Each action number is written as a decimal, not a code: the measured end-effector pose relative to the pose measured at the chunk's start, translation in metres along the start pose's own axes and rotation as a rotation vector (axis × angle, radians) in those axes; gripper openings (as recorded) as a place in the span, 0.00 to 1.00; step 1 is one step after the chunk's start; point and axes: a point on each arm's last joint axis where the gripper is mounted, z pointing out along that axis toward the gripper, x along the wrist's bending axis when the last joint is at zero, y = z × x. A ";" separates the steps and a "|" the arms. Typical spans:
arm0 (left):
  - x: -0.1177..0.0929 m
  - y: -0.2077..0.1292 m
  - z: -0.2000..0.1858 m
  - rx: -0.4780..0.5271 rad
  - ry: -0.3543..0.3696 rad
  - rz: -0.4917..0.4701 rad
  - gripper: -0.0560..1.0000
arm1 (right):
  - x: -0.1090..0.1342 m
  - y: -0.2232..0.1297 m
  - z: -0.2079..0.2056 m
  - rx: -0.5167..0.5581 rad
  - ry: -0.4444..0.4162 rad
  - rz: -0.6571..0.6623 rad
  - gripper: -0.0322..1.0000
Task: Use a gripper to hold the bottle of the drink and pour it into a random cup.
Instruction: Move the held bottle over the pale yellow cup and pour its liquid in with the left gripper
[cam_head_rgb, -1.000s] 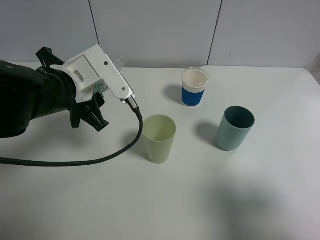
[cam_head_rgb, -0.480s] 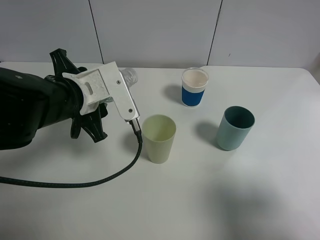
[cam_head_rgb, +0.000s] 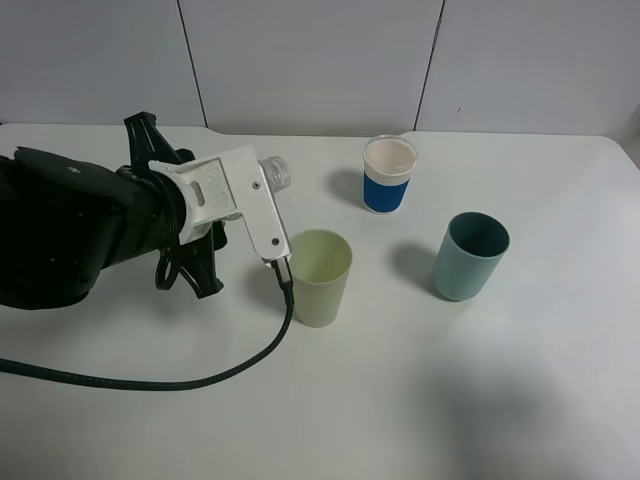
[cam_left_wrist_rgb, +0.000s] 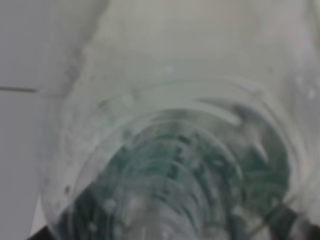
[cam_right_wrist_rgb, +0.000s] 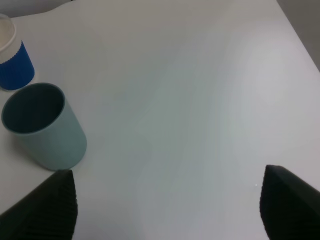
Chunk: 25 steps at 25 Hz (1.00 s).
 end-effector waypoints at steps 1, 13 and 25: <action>0.000 0.003 -0.001 -0.007 0.000 0.001 0.50 | 0.000 0.000 0.000 0.000 0.000 0.000 0.75; -0.001 0.010 -0.004 -0.030 0.002 0.094 0.50 | 0.000 0.000 0.000 0.000 0.000 0.000 0.75; 0.001 0.008 -0.004 -0.012 0.020 0.150 0.50 | 0.000 0.000 0.000 0.000 0.000 0.000 0.75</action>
